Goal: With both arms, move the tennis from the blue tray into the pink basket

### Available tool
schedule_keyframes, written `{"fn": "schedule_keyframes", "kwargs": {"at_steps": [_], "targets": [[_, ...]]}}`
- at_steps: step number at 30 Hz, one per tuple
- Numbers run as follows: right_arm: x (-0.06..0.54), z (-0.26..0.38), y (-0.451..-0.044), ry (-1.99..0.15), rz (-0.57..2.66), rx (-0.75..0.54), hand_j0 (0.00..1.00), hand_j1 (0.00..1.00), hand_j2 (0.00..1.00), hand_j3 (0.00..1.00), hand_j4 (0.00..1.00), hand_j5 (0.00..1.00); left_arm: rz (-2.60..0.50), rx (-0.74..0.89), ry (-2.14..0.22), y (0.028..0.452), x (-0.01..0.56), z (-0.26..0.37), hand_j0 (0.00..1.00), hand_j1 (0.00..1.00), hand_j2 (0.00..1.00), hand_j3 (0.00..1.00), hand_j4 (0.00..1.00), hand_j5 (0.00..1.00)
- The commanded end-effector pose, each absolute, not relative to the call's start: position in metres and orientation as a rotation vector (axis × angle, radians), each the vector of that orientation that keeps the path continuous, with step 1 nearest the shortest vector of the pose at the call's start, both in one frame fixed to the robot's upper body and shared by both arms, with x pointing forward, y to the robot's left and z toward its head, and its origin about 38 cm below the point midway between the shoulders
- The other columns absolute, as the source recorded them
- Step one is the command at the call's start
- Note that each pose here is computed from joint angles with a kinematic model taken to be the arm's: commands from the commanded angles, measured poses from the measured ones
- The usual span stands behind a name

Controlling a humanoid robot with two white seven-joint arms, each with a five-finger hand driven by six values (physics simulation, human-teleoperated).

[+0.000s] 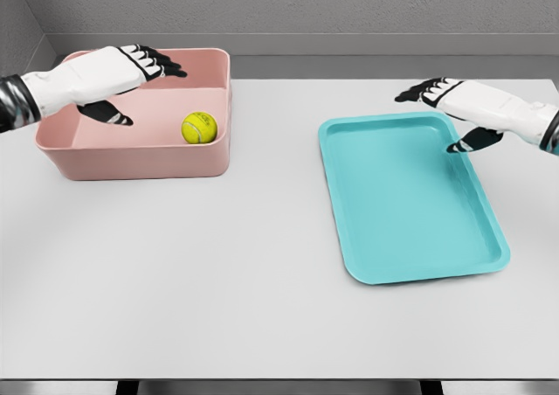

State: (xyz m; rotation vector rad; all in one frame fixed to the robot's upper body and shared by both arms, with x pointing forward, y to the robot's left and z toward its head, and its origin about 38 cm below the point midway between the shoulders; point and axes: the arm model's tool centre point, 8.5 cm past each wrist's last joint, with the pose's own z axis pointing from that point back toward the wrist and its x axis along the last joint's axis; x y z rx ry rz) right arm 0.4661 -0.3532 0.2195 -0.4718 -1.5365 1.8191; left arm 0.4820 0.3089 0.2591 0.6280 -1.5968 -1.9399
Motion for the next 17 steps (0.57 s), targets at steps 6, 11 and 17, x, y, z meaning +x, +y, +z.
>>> {"fn": "schedule_keyframes", "kwargs": {"at_steps": [6,11,17], "targets": [[0.463,0.228,-0.367,-1.522,1.814,-0.503,1.00,1.00,1.00,1.00,1.00,1.00,-1.902,0.557,-1.703,0.310,0.462,0.282,1.00,1.00,1.00,1.00,1.00,1.00],[0.463,0.230,-0.368,-1.524,1.812,-0.509,1.00,1.00,1.00,1.00,1.00,1.00,-1.963,0.503,-1.713,0.314,0.426,0.286,1.00,1.00,1.00,1.00,1.00,1.00],[0.463,0.230,-0.367,-1.525,1.813,-0.508,1.00,1.00,1.00,1.00,1.00,1.00,-1.990,0.548,-1.673,0.331,0.413,0.294,1.00,1.00,1.00,1.00,1.00,1.00]]}}
